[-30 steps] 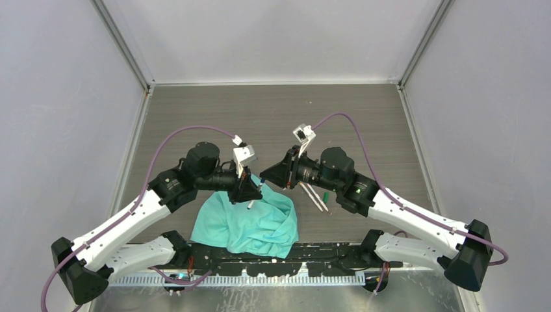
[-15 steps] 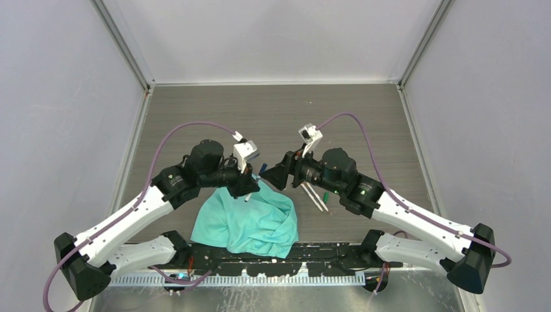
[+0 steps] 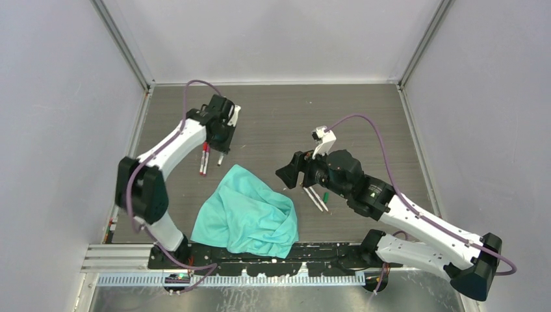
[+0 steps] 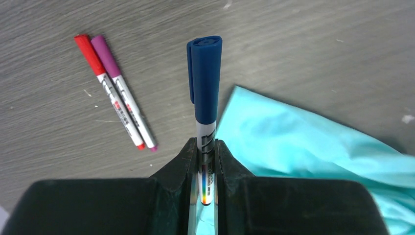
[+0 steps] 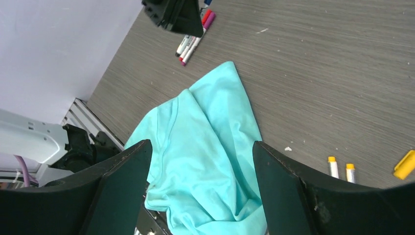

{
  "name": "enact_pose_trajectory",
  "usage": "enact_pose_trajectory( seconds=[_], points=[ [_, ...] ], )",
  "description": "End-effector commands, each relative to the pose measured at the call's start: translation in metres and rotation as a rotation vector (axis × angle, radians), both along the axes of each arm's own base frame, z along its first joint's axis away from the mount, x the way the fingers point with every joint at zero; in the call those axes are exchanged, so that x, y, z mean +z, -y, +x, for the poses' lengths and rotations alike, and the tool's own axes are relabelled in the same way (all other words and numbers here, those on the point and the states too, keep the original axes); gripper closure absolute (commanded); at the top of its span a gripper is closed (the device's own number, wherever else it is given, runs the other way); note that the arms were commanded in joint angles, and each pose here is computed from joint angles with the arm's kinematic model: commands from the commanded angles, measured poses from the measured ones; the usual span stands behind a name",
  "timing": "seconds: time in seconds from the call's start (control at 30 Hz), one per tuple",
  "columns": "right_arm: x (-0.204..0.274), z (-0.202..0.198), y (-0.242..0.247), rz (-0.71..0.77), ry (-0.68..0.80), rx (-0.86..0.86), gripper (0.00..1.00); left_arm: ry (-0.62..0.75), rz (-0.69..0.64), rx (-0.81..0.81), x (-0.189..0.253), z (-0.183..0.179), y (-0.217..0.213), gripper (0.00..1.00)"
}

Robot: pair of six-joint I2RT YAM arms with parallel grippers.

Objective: Insert the pens into the pen caps

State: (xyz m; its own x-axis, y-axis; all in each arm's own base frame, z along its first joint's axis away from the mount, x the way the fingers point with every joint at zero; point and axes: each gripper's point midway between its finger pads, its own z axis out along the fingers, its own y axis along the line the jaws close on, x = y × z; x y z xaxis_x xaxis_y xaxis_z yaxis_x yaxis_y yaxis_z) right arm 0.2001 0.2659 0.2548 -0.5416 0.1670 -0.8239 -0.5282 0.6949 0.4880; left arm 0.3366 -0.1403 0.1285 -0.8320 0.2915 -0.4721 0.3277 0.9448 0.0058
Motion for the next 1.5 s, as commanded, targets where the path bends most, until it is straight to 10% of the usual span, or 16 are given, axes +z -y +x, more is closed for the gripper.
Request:
enact_pose_trajectory(
  seconds=[0.0,0.53,1.1,1.47],
  points=[
    [0.006,-0.001,0.008,0.018,0.027,-0.022,0.19,-0.113,0.178,0.096,-0.022,0.015,-0.038,1.0],
    [-0.014,-0.002,-0.002,-0.007,-0.021,0.013,0.19,-0.335,0.181,0.255,-0.074,0.023,-0.071,0.92],
    [-0.023,-0.001,-0.003,-0.025,-0.038,0.01,0.19,-0.25,0.159,0.28,-0.052,0.035,-0.072,0.74],
    [-0.074,0.016,0.062,-0.332,-0.111,-0.185,0.3,0.241,-0.22,0.078,0.093,-0.003,-0.014,0.16]
  ],
)
